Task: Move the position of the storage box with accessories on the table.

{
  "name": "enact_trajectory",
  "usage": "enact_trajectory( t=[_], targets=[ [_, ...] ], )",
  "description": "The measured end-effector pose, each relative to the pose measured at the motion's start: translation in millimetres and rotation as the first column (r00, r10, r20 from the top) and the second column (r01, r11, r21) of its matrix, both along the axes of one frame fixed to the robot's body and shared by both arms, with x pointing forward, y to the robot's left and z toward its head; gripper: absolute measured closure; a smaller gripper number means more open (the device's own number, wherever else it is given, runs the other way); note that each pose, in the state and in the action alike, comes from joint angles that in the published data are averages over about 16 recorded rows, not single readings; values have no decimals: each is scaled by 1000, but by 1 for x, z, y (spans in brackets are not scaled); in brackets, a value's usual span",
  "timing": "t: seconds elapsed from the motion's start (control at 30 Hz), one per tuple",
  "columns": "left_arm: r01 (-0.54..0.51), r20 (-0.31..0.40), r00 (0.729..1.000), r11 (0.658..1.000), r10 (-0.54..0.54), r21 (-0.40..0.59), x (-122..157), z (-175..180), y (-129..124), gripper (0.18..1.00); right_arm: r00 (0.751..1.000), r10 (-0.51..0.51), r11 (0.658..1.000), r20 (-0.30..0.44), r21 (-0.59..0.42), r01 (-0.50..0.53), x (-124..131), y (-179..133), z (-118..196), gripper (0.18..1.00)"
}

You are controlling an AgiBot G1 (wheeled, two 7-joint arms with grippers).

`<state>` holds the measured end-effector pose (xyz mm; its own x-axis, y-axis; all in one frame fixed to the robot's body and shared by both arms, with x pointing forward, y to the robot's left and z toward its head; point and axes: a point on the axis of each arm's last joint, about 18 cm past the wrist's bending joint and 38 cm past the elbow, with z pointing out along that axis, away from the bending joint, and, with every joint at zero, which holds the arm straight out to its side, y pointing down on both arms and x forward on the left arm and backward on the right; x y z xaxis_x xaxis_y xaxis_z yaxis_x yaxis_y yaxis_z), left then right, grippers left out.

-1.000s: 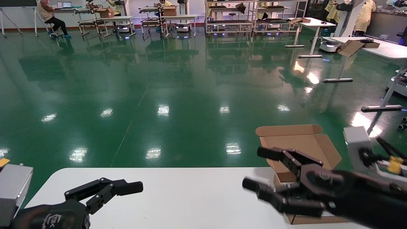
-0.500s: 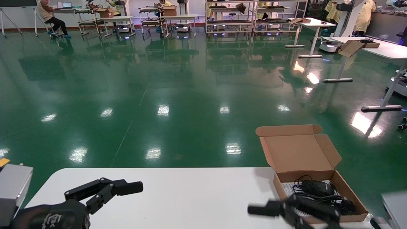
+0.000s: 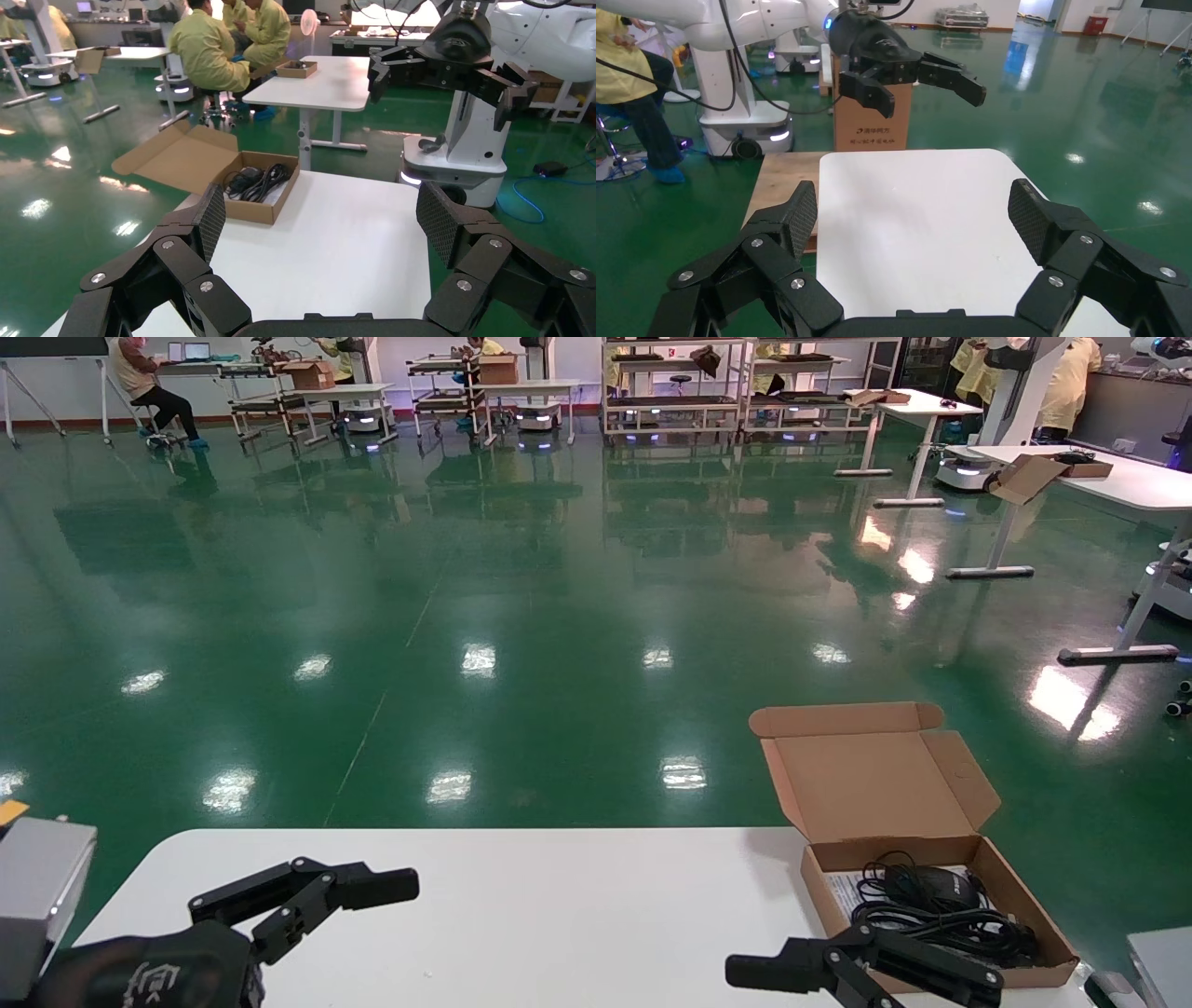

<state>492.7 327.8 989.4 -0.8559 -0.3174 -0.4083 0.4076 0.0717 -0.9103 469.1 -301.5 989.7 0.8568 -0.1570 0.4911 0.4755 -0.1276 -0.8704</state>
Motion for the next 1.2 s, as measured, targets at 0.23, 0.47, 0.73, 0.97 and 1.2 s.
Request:
enact_trajectory(
  t=[0.23, 0.47, 0.73, 0.97, 1.2],
  targets=[
    [0, 0, 1000, 1000, 0, 0, 0, 0, 0, 184, 1000, -5, 1000, -6, 11, 5, 3, 0, 1, 178],
    [0, 0, 1000, 1000, 0, 0, 0, 0, 0, 184, 1000, -8, 1000, -9, 18, 8, 5, 0, 2, 178],
    [0, 0, 1000, 1000, 0, 0, 0, 0, 0, 184, 1000, -10, 1000, -11, 22, 11, 6, -1, 2, 178],
    [0, 0, 1000, 1000, 0, 0, 0, 0, 0, 184, 1000, -11, 1000, -12, 23, 11, 6, -1, 2, 178],
    [0, 0, 1000, 1000, 0, 0, 0, 0, 0, 184, 1000, -11, 1000, -12, 25, 12, 6, -1, 2, 178]
  ],
)
